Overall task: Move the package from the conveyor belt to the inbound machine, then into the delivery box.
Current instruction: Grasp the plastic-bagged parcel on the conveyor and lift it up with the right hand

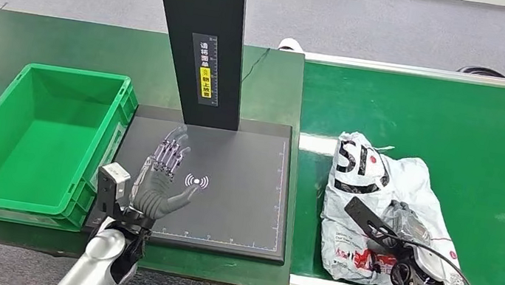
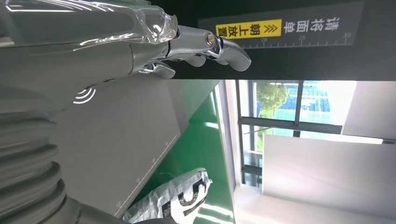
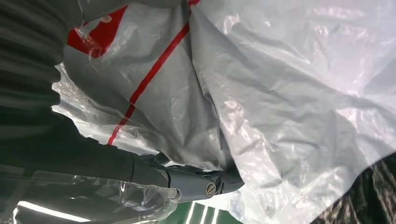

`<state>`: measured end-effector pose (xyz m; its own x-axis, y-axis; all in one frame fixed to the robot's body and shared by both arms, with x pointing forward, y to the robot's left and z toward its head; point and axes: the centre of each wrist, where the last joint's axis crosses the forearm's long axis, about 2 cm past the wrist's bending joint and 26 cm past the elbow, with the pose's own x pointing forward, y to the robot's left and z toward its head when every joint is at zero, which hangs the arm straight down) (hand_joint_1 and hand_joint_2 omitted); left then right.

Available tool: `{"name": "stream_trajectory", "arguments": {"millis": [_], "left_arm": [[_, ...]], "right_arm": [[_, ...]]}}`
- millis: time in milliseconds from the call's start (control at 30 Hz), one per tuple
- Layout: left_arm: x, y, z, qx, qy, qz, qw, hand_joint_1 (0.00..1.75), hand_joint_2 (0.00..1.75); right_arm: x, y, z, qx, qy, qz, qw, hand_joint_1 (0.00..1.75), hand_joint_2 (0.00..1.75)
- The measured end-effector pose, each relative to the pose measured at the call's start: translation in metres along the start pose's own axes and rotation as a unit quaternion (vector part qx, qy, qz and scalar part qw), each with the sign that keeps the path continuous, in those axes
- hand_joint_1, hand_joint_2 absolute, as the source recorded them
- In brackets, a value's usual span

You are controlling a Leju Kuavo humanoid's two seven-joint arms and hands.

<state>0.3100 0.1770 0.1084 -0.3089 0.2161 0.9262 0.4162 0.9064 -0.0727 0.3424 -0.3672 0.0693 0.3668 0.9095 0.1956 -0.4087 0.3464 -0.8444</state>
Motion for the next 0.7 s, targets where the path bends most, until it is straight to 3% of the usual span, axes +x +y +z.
{"name": "stream_trajectory", "arguments": {"millis": [400,700], "left_arm": [[-0.001,-0.001,0.005,0.005,0.003,0.000,1.000,0.00,1.75],[0.002,0.000,0.012,0.014,-0.004,-0.004,1.000,0.00,1.75]], "right_arm": [[0.003,-0.001,-0.003,0.002,-0.030,0.005,1.000,1.75,1.75],[0.014,-0.011,0.000,-0.088,-0.062,-0.014,0.994,1.75,1.75]]}}
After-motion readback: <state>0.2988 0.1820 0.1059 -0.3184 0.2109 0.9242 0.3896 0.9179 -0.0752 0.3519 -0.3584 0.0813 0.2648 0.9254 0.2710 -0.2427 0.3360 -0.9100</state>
